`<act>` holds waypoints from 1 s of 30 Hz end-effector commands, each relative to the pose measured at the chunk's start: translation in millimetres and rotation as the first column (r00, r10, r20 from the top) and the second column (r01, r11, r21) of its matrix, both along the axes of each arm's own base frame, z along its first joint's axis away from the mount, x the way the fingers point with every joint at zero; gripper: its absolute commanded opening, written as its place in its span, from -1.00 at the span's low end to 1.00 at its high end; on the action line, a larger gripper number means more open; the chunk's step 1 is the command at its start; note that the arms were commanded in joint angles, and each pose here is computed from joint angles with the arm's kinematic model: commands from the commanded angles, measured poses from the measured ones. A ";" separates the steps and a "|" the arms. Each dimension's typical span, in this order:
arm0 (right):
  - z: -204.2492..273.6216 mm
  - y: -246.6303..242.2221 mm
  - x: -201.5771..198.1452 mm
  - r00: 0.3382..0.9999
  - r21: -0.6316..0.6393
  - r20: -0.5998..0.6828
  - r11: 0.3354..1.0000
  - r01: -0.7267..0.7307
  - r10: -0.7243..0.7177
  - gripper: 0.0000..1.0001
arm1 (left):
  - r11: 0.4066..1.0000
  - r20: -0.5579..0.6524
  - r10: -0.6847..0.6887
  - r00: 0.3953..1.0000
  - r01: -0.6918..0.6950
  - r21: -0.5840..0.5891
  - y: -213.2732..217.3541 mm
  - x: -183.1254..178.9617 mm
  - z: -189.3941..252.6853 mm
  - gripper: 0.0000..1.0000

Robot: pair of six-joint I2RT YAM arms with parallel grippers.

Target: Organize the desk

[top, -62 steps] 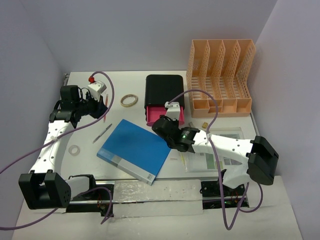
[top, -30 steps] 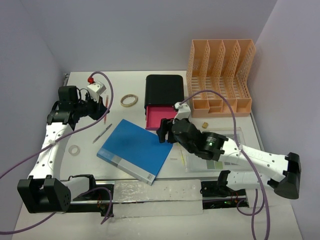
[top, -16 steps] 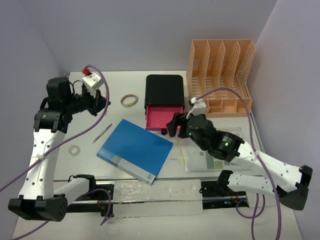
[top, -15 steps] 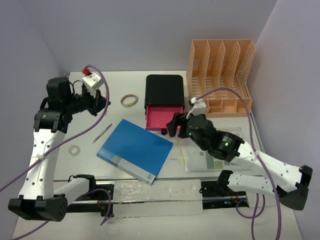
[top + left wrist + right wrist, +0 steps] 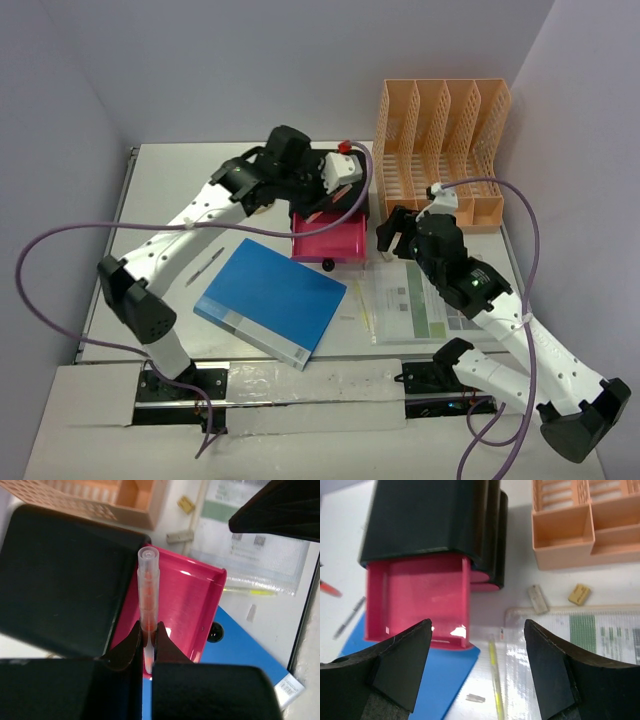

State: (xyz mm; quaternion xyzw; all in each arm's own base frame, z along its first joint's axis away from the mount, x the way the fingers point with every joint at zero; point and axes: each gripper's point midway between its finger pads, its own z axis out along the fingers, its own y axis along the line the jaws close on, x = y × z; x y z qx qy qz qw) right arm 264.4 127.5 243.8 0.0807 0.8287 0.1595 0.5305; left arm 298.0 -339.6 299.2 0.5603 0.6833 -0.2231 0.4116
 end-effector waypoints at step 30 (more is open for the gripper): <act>-19.6 -19.3 -23.7 1.000 0.025 -0.009 1.000 0.014 -0.014 0.66 | 0.978 -0.162 0.083 0.983 -0.049 0.203 -21.2 17.2 -80.7 -0.33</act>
